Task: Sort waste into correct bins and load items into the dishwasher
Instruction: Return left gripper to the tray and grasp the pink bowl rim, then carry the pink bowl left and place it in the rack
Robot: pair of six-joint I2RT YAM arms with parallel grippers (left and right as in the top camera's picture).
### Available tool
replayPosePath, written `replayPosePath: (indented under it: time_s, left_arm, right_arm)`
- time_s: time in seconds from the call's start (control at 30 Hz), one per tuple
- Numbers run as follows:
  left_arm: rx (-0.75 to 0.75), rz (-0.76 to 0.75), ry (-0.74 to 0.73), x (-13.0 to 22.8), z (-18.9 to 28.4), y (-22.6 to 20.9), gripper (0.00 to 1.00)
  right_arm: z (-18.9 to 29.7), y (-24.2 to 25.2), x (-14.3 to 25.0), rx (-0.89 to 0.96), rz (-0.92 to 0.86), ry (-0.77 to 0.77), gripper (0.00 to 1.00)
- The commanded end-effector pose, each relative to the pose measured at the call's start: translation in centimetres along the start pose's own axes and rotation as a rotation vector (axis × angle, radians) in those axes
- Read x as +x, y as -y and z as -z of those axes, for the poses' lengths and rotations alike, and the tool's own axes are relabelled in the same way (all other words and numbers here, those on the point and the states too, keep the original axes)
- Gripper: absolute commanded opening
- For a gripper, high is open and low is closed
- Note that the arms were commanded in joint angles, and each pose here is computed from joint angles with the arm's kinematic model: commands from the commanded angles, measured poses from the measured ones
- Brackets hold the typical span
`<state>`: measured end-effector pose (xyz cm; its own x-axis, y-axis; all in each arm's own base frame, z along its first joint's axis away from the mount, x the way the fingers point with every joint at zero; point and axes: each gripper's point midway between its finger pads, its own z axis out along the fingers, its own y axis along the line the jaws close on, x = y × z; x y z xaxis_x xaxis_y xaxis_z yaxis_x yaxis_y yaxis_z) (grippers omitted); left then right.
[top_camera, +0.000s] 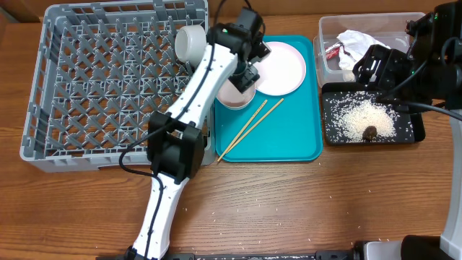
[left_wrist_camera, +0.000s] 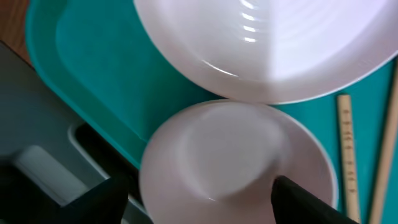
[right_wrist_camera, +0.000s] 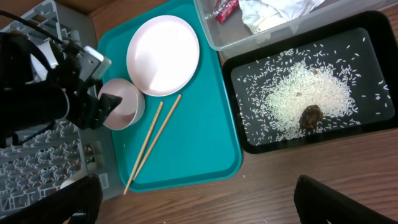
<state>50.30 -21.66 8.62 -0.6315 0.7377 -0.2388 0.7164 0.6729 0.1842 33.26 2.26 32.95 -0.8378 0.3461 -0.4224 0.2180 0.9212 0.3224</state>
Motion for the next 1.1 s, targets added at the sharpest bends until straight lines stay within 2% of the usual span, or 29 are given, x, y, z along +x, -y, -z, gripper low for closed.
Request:
replayPosePath:
  time_s: [0.0, 0.07, 0.17, 0.23, 0.33, 0.47, 0.5, 0.63, 0.73, 0.83, 0.97, 1.07]
  left_arm:
    - [-0.002, -0.069, 0.009, 0.5, -0.8, -1.8, 0.75]
    - [-0.004, -0.068, 0.009, 0.7, -1.4, -2.3, 0.74]
    - [0.020, -0.083, -0.030, 1.5, -3.7, -1.8, 0.59]
    - [0.040, -0.087, -0.055, 2.0, -4.7, -1.3, 0.58]
    - [0.063, -0.095, -0.095, 2.9, -6.0, -0.5, 0.50]
    - [0.065, -0.099, -0.106, 3.1, -6.0, -0.3, 0.28]
    - [0.057, -0.099, -0.106, 3.0, -5.8, -0.5, 0.18]
    - [0.026, -0.058, -0.113, 3.1, -5.0, -1.0, 0.04]
    - [0.006, -0.007, -0.118, 3.2, -3.6, -1.4, 0.04]
    - [-0.016, 0.129, -0.081, 2.6, -0.8, -1.8, 0.04]
    - [-0.055, 0.298, 0.037, 1.1, 6.7, -2.1, 0.04]
    - [-0.087, 0.417, 0.121, 1.3, 12.7, -2.7, 0.04]
  right_arm:
    - [0.4, 0.1, -0.3, 0.006, 0.001, 0.020, 1.00]
    - [0.4, 0.1, -0.3, 0.006, 0.001, 0.020, 1.00]
    - [0.4, 0.1, -0.3, 0.006, 0.001, 0.020, 1.00]
    - [0.4, 0.1, -0.3, 0.006, 0.001, 0.020, 1.00]
    - [0.4, 0.1, -0.3, 0.006, 0.001, 0.020, 1.00]
    - [0.4, 0.1, -0.3, 0.006, 0.001, 0.020, 1.00]
    - [0.4, 0.1, -0.3, 0.006, 0.001, 0.020, 1.00]
    - [0.4, 0.1, -0.3, 0.006, 0.001, 0.021, 1.00]
    - [0.4, 0.1, -0.3, 0.006, 0.001, 0.020, 1.00]
    - [0.4, 0.1, -0.3, 0.006, 0.001, 0.020, 1.00]
    - [0.4, 0.1, -0.3, 0.006, 0.001, 0.020, 1.00]
    - [0.4, 0.1, -0.3, 0.006, 0.001, 0.021, 1.00]
